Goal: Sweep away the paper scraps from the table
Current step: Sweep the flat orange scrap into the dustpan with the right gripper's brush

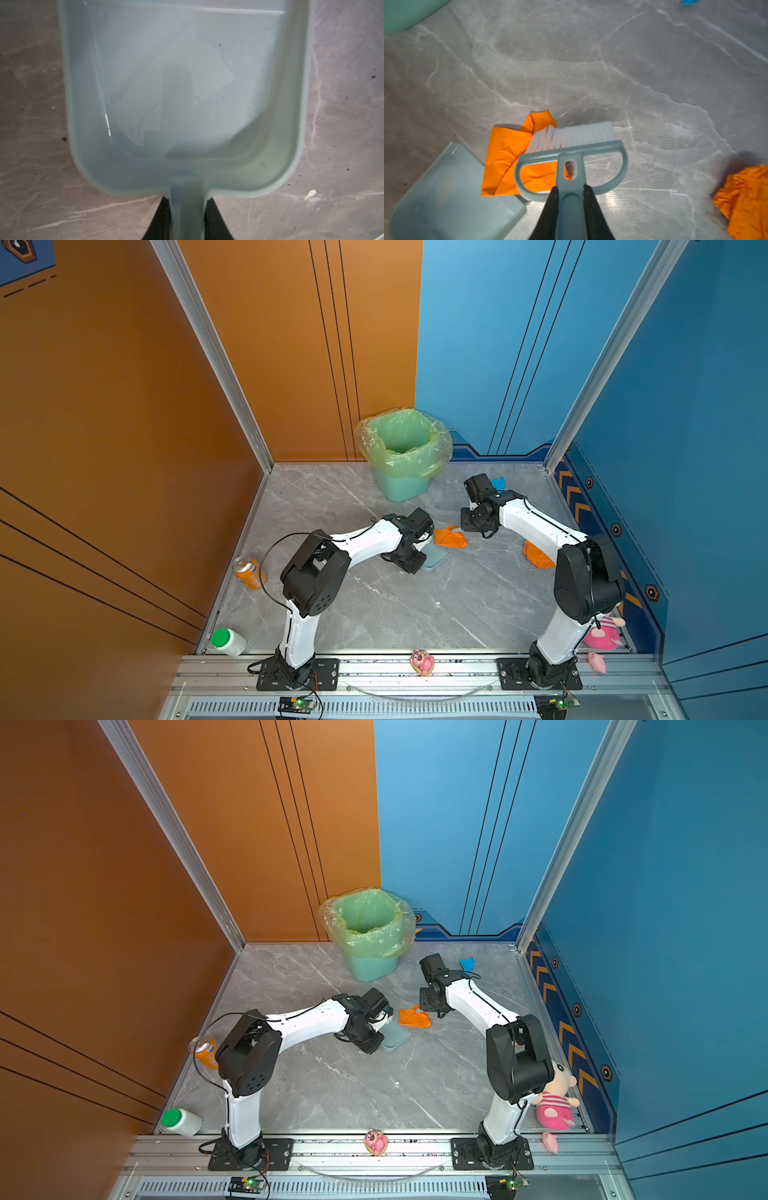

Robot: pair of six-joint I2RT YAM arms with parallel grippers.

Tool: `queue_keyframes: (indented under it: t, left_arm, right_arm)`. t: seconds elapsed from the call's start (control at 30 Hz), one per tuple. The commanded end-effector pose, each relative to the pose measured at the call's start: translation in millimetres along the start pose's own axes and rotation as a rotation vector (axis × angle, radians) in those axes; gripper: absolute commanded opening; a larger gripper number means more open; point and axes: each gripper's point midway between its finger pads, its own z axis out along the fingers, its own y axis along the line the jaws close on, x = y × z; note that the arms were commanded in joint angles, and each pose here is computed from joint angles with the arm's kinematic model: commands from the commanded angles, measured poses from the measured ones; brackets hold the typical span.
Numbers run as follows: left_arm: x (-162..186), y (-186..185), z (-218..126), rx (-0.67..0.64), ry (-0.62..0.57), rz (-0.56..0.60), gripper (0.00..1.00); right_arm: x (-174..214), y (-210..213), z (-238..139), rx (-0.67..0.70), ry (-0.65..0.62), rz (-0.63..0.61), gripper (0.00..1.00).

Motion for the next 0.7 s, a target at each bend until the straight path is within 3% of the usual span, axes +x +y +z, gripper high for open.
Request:
queue_keyframes:
  t: [0.0, 0.3, 0.67]
  left_arm:
    - [2.6, -6.5, 0.9, 0.014, 0.024, 0.014, 0.0]
    - [2.9, -9.2, 3.0, 0.02, 0.028, 0.01, 0.0]
    - [2.9, -6.5, 2.4, 0.005, 0.022, 0.01, 0.0]
  right_arm:
    - [19.3, 29.0, -4.2, -0.122, 0.048, -0.092, 0.0]
    - [40.0, 68.0, -21.5, -0.316, 0.099, -0.176, 0.0]
    - [6.0, 17.9, -48.0, -0.181, -0.065, -0.066, 0.0]
